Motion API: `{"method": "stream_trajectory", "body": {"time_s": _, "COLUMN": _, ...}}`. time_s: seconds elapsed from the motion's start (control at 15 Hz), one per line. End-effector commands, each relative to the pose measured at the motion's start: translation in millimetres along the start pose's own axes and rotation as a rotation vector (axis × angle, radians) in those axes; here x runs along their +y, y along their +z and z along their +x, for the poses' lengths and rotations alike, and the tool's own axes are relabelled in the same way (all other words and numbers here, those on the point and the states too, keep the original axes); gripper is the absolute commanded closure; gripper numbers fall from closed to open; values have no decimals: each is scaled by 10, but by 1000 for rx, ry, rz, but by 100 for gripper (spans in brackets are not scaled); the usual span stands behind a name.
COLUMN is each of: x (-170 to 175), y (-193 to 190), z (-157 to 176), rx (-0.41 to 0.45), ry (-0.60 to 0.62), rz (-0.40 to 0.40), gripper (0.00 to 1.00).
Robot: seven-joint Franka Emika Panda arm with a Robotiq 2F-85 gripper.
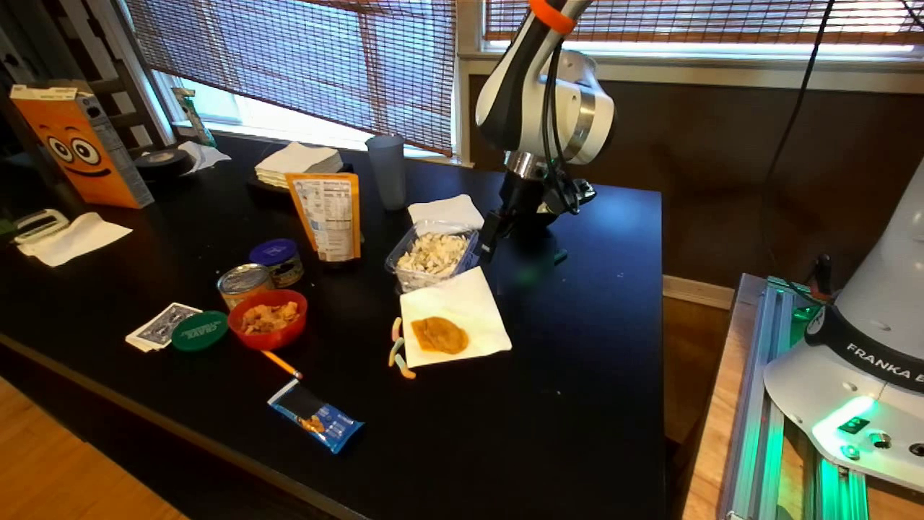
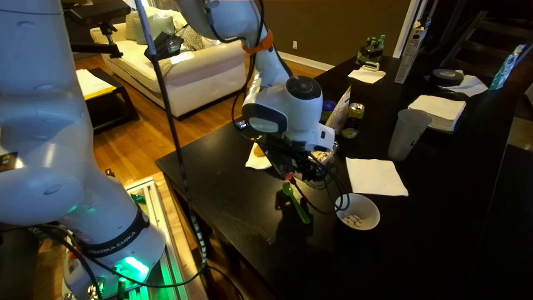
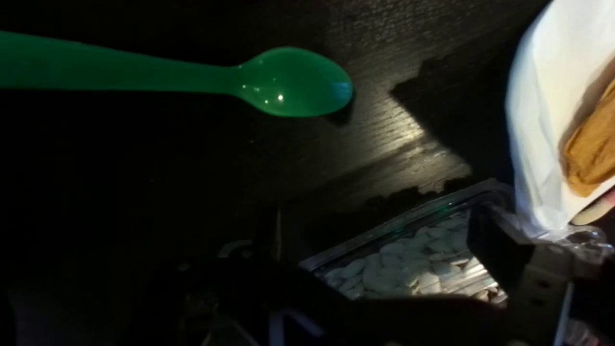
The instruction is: Pick up the pastry on the table
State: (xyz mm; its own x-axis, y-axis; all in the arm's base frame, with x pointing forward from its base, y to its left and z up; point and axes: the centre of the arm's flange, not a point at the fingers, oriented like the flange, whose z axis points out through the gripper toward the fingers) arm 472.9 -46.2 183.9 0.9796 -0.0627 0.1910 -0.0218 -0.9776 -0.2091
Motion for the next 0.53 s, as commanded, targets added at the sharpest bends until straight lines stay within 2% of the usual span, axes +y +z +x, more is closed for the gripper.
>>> {"method": "stream_trajectory", "body": {"time_s": 0.0, "x": -106, "y": 34, "z": 14, "rx": 1, "ry": -39, "rz": -63, "gripper": 0}}
{"method": "stream_trajectory", "body": {"time_s": 0.47, "x": -374, "y": 291, "z": -30, "rx": -42, "ry": -124, "rz": -34, "gripper": 0}}
